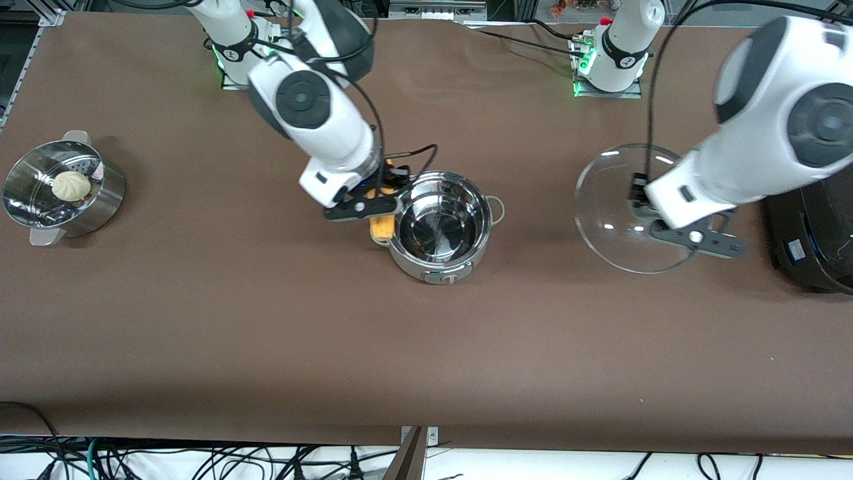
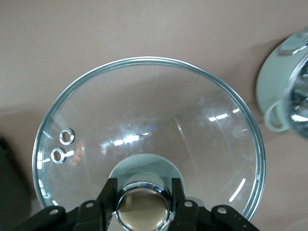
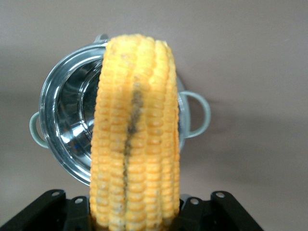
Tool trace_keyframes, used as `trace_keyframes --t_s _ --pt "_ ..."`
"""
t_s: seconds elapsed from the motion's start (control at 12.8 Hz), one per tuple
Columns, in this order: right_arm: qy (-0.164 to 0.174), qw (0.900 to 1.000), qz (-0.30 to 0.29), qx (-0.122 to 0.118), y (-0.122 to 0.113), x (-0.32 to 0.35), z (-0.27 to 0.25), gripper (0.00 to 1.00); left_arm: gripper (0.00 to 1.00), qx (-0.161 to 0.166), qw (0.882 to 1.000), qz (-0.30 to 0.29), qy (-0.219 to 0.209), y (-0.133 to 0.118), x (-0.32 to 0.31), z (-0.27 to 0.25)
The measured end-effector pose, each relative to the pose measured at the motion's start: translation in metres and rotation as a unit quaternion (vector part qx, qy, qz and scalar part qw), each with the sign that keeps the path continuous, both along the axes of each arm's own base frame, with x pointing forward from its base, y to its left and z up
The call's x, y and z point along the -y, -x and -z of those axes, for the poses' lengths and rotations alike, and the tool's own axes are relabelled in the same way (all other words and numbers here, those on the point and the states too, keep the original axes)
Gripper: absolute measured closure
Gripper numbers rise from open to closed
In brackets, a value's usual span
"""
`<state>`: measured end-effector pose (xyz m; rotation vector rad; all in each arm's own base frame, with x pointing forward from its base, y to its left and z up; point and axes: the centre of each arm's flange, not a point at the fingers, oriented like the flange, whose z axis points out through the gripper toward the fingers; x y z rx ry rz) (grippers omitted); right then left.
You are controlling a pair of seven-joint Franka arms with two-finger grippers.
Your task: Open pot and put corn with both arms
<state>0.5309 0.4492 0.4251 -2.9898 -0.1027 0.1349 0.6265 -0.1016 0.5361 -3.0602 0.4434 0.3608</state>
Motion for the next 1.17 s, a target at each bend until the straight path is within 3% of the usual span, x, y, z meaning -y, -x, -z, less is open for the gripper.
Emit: trace_keyframes --t_s 0.23,0.39,0.7,0.86,0.94,1.17 --pt "0.014 1.000 0.000 0.009 0.021 -0.047 0.049 0.95 0.50 0.020 1.000 0.010 0.016 -0.017 -0.056 0.060" --pt "0.018 1.000 -0.007 0.008 0.029 -0.064 0.081 0.95 0.50 0.027 0.999 0.014 0.021 -0.015 -0.058 0.124" --pt "0.018 1.000 -0.014 0.010 0.028 -0.072 0.121 0.95 0.50 0.073 0.996 0.022 0.037 0.017 -0.053 0.245" --pt "0.018 1.000 -0.015 0.011 0.027 -0.074 0.131 0.93 0.50 0.076 0.996 0.021 0.044 0.043 -0.054 0.294" --pt "0.017 1.000 -0.015 0.012 0.027 -0.075 0.135 0.93 0.44 0.070 0.996 0.022 0.046 0.051 -0.054 0.307" --pt "0.013 1.000 -0.013 0.016 0.026 -0.076 0.144 0.88 0.13 0.075 0.996 0.023 0.046 0.050 -0.053 0.302"
